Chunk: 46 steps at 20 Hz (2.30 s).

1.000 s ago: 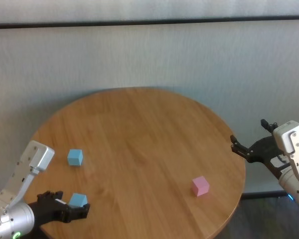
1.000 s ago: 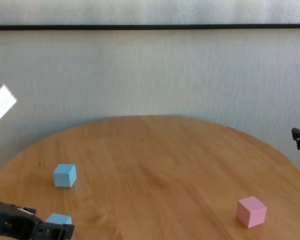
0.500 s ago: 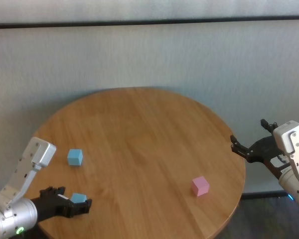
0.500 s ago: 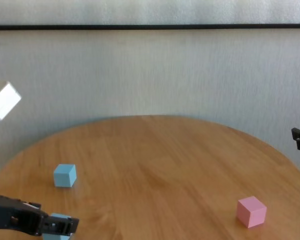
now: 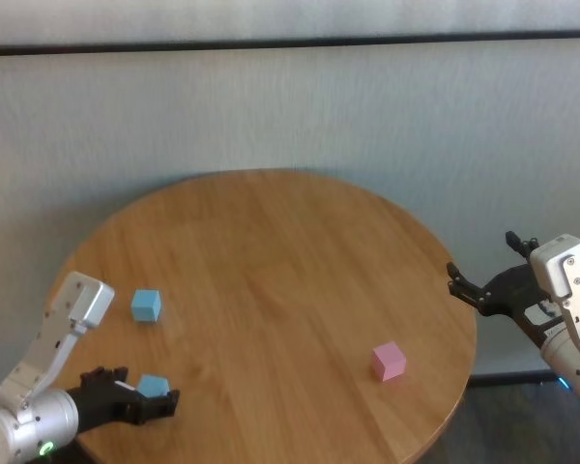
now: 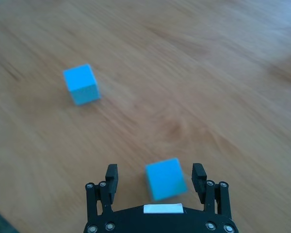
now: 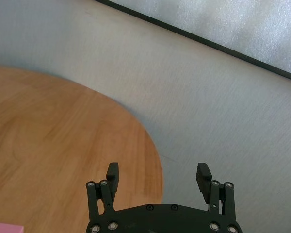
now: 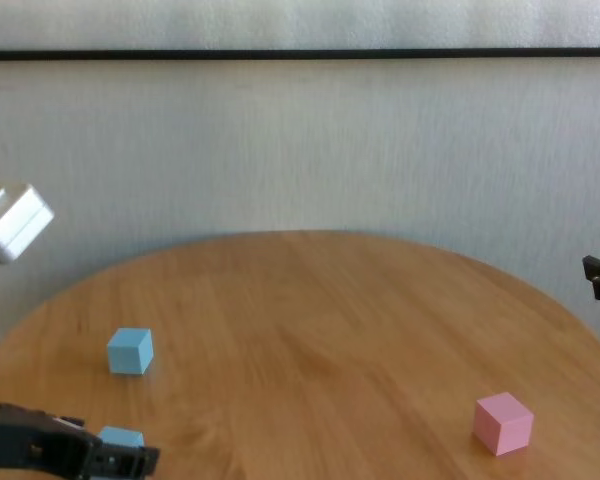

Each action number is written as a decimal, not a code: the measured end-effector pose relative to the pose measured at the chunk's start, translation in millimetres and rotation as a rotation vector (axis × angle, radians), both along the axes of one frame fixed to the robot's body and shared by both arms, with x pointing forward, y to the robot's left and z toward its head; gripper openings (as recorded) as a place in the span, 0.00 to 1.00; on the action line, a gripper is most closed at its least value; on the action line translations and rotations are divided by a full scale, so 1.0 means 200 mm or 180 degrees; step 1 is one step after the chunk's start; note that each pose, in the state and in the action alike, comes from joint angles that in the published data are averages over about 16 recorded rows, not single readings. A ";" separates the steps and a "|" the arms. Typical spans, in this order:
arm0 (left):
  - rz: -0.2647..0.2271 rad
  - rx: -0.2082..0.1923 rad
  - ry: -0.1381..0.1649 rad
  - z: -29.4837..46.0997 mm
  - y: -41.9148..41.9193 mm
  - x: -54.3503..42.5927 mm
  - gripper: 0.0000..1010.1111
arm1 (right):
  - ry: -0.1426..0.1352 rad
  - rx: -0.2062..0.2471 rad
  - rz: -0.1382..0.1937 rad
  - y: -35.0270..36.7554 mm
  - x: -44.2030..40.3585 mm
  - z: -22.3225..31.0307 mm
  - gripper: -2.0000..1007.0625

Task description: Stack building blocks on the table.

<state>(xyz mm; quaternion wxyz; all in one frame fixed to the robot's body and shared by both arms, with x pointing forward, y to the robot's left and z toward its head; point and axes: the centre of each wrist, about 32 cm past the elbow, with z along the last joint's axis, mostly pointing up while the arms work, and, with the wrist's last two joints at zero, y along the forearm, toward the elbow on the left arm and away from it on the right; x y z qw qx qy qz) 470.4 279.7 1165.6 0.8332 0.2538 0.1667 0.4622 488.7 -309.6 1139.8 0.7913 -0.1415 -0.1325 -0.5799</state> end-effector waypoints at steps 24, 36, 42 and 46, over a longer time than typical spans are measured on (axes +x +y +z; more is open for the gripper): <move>0.0047 0.0028 -0.0027 -0.006 -0.003 0.014 0.71 | 0.0000 0.0000 0.0000 0.000 0.000 0.000 1.00; -0.0089 0.0025 -0.0178 0.004 0.005 0.004 0.42 | 0.0000 0.0000 0.0000 0.000 0.000 0.000 1.00; -0.0348 0.0086 -0.0372 0.037 0.003 0.032 0.39 | 0.0000 0.0000 0.0000 0.000 0.000 0.000 1.00; -0.0565 0.0136 -0.0493 0.064 -0.020 0.072 0.39 | 0.0000 0.0000 0.0000 0.000 0.000 0.000 1.00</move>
